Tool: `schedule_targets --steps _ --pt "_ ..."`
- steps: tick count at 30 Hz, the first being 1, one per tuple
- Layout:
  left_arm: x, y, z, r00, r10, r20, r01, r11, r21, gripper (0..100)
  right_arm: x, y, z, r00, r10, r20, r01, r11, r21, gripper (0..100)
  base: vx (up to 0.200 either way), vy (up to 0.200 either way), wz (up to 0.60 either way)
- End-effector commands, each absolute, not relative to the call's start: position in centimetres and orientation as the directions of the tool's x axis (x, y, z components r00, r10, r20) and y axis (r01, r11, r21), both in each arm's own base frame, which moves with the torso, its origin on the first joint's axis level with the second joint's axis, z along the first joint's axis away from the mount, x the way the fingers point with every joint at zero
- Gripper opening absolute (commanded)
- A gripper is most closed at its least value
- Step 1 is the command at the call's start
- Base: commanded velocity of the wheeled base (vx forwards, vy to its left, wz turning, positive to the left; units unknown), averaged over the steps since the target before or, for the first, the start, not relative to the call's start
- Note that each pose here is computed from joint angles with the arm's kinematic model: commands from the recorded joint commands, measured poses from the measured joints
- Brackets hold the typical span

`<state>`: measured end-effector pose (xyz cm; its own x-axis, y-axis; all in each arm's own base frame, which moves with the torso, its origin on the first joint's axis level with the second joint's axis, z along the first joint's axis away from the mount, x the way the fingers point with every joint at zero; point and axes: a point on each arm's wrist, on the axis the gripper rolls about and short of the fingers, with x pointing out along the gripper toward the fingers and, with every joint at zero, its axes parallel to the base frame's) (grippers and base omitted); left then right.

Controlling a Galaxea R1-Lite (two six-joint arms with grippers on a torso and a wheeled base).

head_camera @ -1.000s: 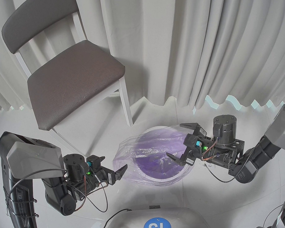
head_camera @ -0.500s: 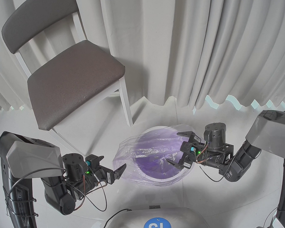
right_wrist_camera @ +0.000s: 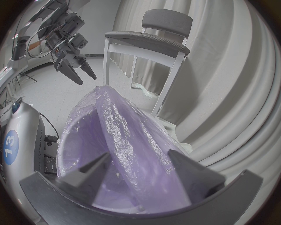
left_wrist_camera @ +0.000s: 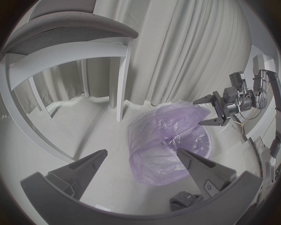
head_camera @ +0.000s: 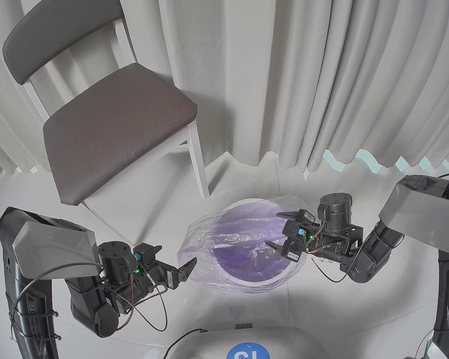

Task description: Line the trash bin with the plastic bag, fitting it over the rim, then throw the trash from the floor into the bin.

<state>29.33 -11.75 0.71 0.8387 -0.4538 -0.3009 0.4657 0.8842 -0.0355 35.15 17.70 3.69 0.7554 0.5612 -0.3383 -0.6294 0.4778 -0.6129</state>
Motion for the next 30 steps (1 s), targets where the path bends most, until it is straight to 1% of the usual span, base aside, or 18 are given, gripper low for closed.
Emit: schedule_targets --steps 1,6,10,17,19,21,22,23,27,30 --pt "29.4 -11.7 0.6 0.842 -0.454 -0.291 0.465 0.885 -0.035 100 34.5 17.5 5.0 0.761 0.567 -0.315 -0.616 0.481 -0.624 0 0.0 0.0 0.0" --pt "29.5 -11.8 0.5 0.841 -0.456 -0.291 0.467 0.884 -0.035 100 34.2 17.7 5.8 0.764 0.572 -0.298 -0.608 0.484 -0.63 0 0.0 0.0 0.0" --pt "29.5 -11.8 0.3 0.839 -0.455 -0.298 0.466 0.884 -0.035 100 34.8 18.3 6.6 0.773 0.578 -0.262 -0.59 0.503 -0.632 0 0.0 0.0 0.0" --pt "29.7 -11.4 0.3 0.846 -0.442 -0.298 0.453 0.891 -0.035 100 36.5 19.4 7.9 0.792 0.581 -0.187 -0.564 0.58 -0.588 0 0.0 0.0 0.0" --pt "29.8 -11.1 0.5 0.848 -0.443 -0.289 0.453 0.891 -0.037 100 37.5 19.8 7.7 0.812 0.559 -0.168 -0.54 0.609 -0.582 0 0.0 0.0 0.0" --pt "29.9 -10.9 0.8 0.844 -0.458 -0.28 0.466 0.884 -0.043 100 38.5 20.2 7.9 0.843 0.519 -0.14 -0.498 0.656 -0.567 0 0.0 0.0 0.0" --pt "29.9 -10.8 0.9 0.843 -0.459 -0.279 0.467 0.883 -0.044 100 38.7 20.3 7.9 0.846 0.515 -0.137 -0.494 0.662 -0.563 0 0.0 0.0 0.0" --pt "29.9 -10.6 1.1 0.842 -0.466 -0.272 0.472 0.88 -0.046 100 39.2 20.6 7.9 0.852 0.506 -0.136 -0.491 0.681 -0.543 0 0.0 0.0 0.0" --pt "29.8 -10.4 1.4 0.844 -0.465 -0.266 0.471 0.881 -0.047 100 40.1 21.8 7.6 0.851 0.505 -0.147 -0.503 0.7 -0.506 0 0.0 0.0 0.0" --pt "29.8 -10.3 1.5 0.846 -0.463 -0.264 0.468 0.882 -0.046 100 40.6 22.7 7.1 0.87 0.475 -0.133 -0.476 0.737 -0.48 0 0.0 0.0 0.0"
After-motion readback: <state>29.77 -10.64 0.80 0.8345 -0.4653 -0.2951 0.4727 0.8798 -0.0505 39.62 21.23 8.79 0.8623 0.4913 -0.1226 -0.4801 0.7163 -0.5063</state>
